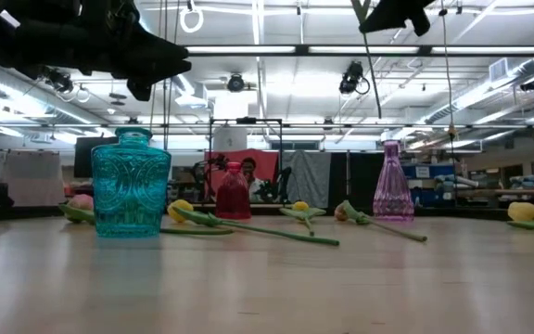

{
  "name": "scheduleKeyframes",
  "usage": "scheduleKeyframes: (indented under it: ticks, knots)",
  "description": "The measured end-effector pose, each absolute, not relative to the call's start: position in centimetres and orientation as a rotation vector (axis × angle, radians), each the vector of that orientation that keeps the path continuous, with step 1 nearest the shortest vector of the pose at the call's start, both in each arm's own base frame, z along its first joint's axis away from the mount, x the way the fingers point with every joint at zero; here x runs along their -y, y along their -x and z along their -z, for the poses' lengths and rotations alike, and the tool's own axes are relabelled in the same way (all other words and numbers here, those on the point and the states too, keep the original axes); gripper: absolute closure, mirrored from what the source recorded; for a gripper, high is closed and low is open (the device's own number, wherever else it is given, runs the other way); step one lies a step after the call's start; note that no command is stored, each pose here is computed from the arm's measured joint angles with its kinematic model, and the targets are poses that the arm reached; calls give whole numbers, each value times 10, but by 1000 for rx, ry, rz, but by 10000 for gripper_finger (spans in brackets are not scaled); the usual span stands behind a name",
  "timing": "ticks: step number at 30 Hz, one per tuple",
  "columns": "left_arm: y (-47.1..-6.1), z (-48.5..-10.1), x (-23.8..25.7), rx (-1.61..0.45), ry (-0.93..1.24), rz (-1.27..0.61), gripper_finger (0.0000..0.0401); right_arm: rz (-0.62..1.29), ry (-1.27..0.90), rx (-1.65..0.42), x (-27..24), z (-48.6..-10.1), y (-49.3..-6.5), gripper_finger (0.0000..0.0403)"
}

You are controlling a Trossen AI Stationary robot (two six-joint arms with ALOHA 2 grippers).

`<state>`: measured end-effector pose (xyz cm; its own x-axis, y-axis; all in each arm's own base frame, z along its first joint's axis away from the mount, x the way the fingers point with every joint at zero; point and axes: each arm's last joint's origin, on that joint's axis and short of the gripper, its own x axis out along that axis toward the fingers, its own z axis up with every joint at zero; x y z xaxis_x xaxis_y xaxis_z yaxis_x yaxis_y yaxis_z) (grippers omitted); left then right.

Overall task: Sort flowers into vase by color
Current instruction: Put the right pink tulip into the violet flower vase

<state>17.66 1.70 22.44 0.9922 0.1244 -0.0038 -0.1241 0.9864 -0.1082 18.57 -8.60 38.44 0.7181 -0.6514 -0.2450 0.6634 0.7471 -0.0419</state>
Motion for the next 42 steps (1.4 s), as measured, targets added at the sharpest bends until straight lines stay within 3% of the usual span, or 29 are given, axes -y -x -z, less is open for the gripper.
scheduleKeyframes:
  ticks: [21, 34, 42]
  knots:
    - [-178, -221, -17, -27, 113, -136, 254, 774, -115, -336, 95, -325, -175, 391]
    - [-178, -221, -18, -27, 114, -148, 254, 773, -133, -341, 95, -309, -176, 386]
    - [-178, -220, -18, -33, 114, -148, 254, 774, -166, -390, 93, -304, -173, 338]
